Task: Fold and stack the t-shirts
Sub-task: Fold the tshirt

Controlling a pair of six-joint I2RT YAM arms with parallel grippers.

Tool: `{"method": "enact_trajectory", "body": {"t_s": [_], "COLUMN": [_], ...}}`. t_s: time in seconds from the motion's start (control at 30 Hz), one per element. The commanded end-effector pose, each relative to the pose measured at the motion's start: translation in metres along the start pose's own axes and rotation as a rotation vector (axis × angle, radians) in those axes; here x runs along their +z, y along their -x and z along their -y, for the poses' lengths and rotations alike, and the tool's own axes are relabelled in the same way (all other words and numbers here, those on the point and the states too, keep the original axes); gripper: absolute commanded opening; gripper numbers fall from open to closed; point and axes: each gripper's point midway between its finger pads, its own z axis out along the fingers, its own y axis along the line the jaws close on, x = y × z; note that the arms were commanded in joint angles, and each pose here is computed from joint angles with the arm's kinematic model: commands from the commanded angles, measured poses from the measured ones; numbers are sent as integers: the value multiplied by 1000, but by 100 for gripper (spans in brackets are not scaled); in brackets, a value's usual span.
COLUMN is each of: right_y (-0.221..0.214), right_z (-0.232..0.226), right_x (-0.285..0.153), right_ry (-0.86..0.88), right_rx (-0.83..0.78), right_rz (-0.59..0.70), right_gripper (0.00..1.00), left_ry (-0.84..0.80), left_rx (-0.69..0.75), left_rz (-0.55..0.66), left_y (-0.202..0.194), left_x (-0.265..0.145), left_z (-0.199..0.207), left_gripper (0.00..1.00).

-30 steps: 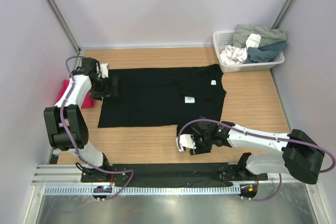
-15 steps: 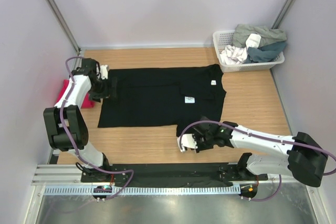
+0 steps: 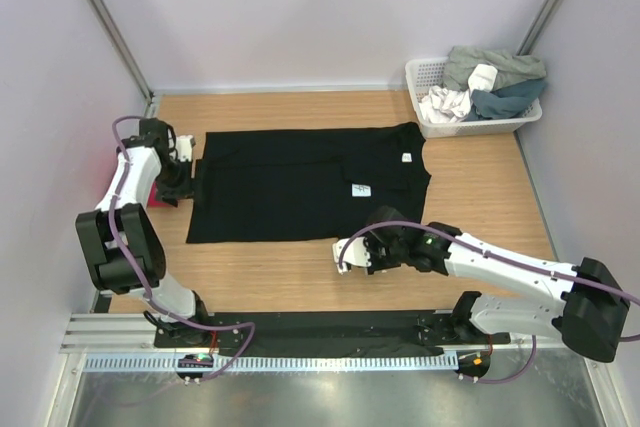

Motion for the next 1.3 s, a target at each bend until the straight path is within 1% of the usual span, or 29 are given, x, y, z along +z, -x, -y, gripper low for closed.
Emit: {"method": "enact_trajectory", "body": {"t_s": [0.0,0.07,0.17,0.33,0.37,0.47,0.53,0.67,0.93,1.2,1.27], "right_y": [13,9,7,2,1,-2,-2,-3,-4,-7,-7], "right_z": [31,32,34,37,37,36,36,35,34,34,34], "right_x": [-14,-16,-19,-20,-19,-19,-20,-19,-16,-15,-15], "right_ry": [-108,-115,-122,-146,-145,-148,-152,-156,-155,-155,-154], "right_rx": [-3,23,42,68,73,80,86,97,110,127,127], "right_rz": [35,29,32,43,40,40,45,52,54,49,48], "right_gripper": [1,2,2,1,1,2,2,1,2,2,2], "left_ry": [18,-9,-51,-73,-92,-158,-197,-227,-233,-230,-236], "left_rx": [20,21,0,-29,-39,-77,-95,-126,-151,-160,-156], "left_rz": [-59,-115,-182,-208,-232,-258,-274,-331,-358,-372,-374], "left_y": [-11,-22,-40,-52,-56,-61,-64,-78,-84,-85,-85], "left_x": [0,4,4,3,6,12,15,29,50,61,63], "left_z": [-18,-20,-21,-30,-29,-23,-16,-12,-15,-21,-20], "left_gripper": [70,66,65,61,60,57,54,54,52,49,43]}}
